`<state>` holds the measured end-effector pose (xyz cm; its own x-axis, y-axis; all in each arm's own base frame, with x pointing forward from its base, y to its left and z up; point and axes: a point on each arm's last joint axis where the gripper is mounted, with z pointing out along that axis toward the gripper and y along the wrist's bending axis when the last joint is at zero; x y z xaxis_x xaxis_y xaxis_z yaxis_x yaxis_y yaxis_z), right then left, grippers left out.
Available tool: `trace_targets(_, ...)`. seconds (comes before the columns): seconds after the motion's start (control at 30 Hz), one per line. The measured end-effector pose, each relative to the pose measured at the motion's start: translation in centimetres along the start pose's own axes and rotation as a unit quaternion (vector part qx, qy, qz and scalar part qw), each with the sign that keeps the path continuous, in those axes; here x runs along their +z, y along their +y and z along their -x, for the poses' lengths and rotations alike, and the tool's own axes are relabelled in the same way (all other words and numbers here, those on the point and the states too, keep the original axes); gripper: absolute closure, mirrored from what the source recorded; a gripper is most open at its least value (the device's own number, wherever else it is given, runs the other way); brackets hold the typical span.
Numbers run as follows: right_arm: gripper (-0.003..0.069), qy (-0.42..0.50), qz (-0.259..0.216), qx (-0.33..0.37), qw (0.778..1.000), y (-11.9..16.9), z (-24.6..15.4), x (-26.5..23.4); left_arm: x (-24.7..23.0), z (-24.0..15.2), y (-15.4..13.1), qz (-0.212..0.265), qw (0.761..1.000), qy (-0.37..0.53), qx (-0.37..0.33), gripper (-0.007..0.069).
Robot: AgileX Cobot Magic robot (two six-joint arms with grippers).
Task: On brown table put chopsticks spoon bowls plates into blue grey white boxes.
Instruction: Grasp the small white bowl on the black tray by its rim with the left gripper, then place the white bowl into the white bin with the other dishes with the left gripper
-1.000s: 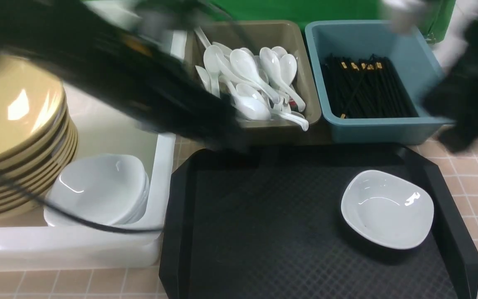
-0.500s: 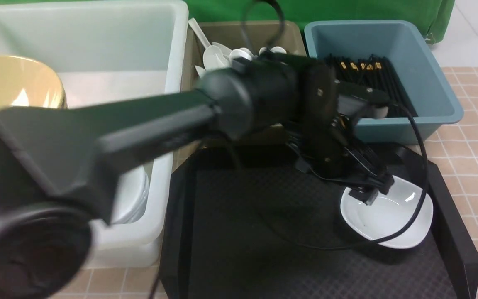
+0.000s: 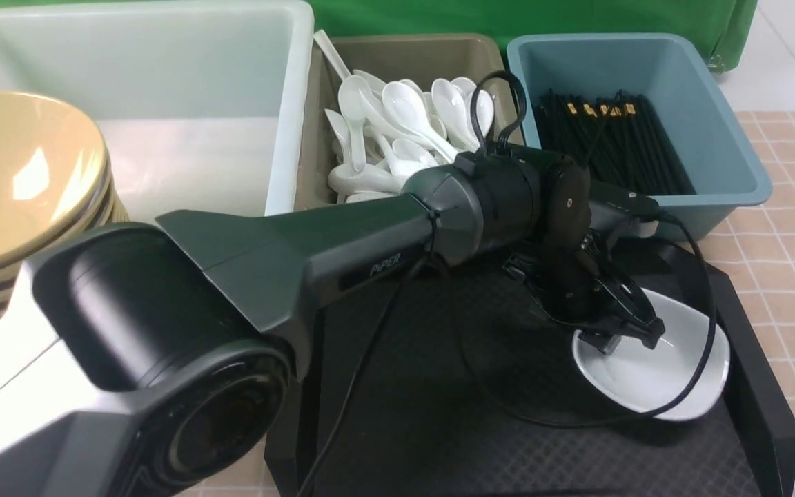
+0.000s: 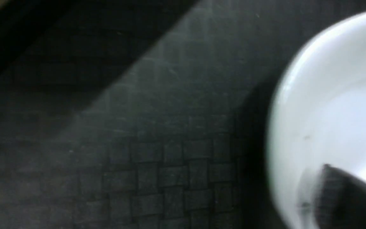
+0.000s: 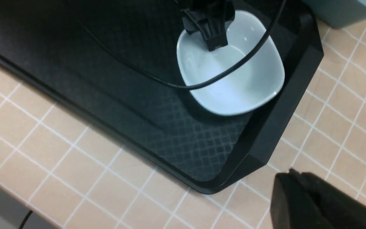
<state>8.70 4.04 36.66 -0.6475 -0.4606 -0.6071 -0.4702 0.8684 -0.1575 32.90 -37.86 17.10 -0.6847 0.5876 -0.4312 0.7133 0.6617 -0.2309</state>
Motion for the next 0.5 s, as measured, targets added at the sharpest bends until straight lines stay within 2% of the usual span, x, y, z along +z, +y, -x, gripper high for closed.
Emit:
trace_targets(0.13, 0.061, -0.018, 0.01, 0.0, 1.0, 0.2, 0.9, 0.1, -2.6, 0.9, -0.3, -0.003, 1.0, 0.002, 0.031, 0.0608)
trace_targets(0.3, 0.061, -0.016, 0.04, -0.027, 0.999, 0.9, 3.3, 0.5, -8.7, 1.7, 0.3, 0.037, 0.996, 0.004, 0.079, 0.062)
trace_targets(0.33, 0.061, -0.017, 0.061, -0.037, 0.997, 1.3, 4.9, 0.7, -12.2, 1.9, 0.8, 0.059, 0.995, -0.007, 0.085, 0.062)
trace_targets(0.37, 0.061, -0.017, 0.063, -0.037, 0.997, 1.4, 5.0, 0.9, -13.1, 1.9, 0.8, 0.065, 0.994, -0.01, 0.088, 0.062)
trace_targets(0.43, 0.061, -0.023, 0.098, -0.062, 0.993, 2.2, 7.3, 1.2, -18.4, 1.7, 1.3, 0.094, 0.991, -0.031, 0.085, 0.062)
trace_targets(0.5, 0.0608, -0.022, 0.137, -0.083, 0.987, 3.2, 9.6, 2.1, -23.3, 0.6, 2.4, 0.125, 0.989, -0.049, 0.065, 0.062)
